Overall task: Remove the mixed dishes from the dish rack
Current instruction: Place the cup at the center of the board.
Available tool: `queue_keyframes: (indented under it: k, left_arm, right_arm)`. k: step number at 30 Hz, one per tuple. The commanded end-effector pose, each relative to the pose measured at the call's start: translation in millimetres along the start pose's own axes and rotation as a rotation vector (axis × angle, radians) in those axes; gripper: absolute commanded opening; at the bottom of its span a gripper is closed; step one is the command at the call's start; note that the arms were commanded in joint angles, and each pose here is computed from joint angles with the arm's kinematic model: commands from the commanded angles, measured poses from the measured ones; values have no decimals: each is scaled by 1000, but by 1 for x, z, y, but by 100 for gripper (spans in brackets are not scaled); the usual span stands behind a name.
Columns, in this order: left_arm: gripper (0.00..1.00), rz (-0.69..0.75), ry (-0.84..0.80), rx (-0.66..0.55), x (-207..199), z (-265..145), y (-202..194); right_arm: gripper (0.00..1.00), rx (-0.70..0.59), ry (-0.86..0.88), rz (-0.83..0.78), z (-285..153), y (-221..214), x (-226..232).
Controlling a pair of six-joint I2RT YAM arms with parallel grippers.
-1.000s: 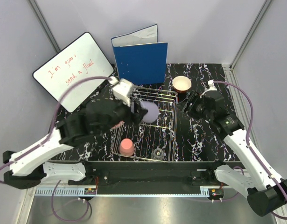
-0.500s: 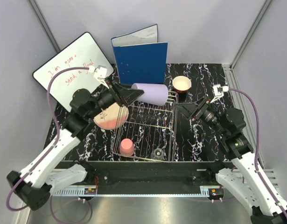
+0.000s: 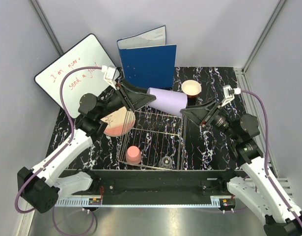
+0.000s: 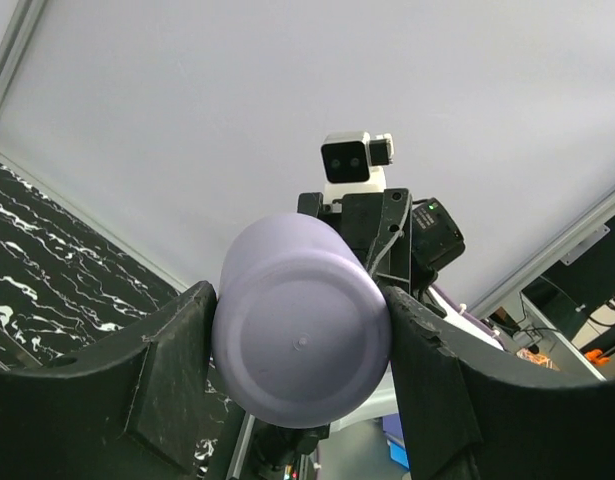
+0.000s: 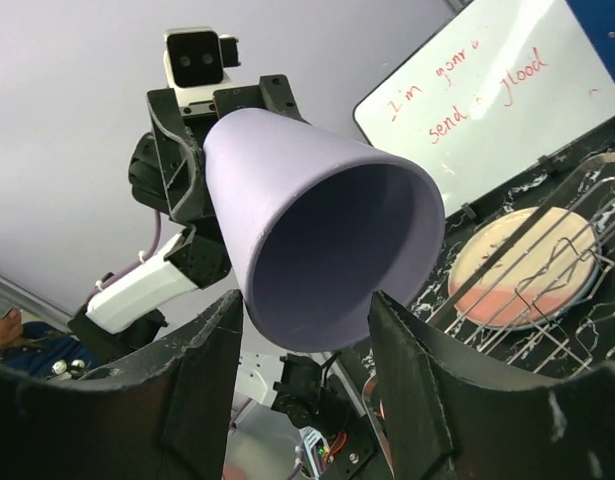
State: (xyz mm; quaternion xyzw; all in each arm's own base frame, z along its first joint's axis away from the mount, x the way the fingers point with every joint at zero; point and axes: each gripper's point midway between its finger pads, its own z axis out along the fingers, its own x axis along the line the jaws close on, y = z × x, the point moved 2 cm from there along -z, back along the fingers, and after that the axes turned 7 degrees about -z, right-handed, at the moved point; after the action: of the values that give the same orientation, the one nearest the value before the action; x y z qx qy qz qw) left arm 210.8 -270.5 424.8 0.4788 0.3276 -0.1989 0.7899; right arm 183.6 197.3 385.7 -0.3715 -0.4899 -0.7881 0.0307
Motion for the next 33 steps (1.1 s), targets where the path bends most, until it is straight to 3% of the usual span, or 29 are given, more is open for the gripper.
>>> queue_keyframes:
  k: [1,7,8,11,12,13,15,17,19,20,22,23,24,26,28,33]
  left_arm:
    - [0,15,-143,33,-29,-2,-3]
    - [0,-30,-133,63,-13,2,-11]
    - [0,-38,-135,69,-12,3,-13]
    - [0,-57,-141,94,-8,7,-16]
    - [8,-56,-147,106,-8,7,-18]
    - [32,-56,-148,112,-8,7,-19]
    - [99,-39,-101,110,-2,6,-19]
    - [99,16,-60,72,-12,-1,-11]
    - [99,78,93,0,2,-8,1]
    - [99,149,157,-100,-3,-18,20]
    - [99,156,303,-159,8,-35,30]
    - [99,188,364,-219,12,-44,40]
    - [99,197,392,-244,8,-54,42]
    - [99,191,448,-289,14,-65,44]
    - [99,173,490,-293,19,-75,39]
    - [99,116,644,-265,49,-96,20]
  right_arm:
    - [58,1,68,7,13,5,6]
    - [54,61,117,42,28,-3,5]
    - [50,68,116,47,31,-6,4]
    - [19,67,85,46,31,-8,-1]
    - [2,60,68,43,31,-6,-2]
    - [0,76,25,32,30,-10,-9]
    - [0,61,-54,-12,23,-4,-14]
    - [0,7,-148,-57,17,10,-19]
    - [0,16,-290,-123,6,20,-29]
    - [0,-64,-396,-167,4,49,-30]
    - [0,-17,-604,-209,-12,52,-55]
    - [0,-96,-771,-247,-16,83,-68]
    - [0,-31,-914,-273,-29,79,-87]
    - [0,-39,-1185,-312,-33,111,-127]
    - [0,71,-1352,-200,-46,114,-186]
    - [0,4,-1500,-21,-51,152,-255]
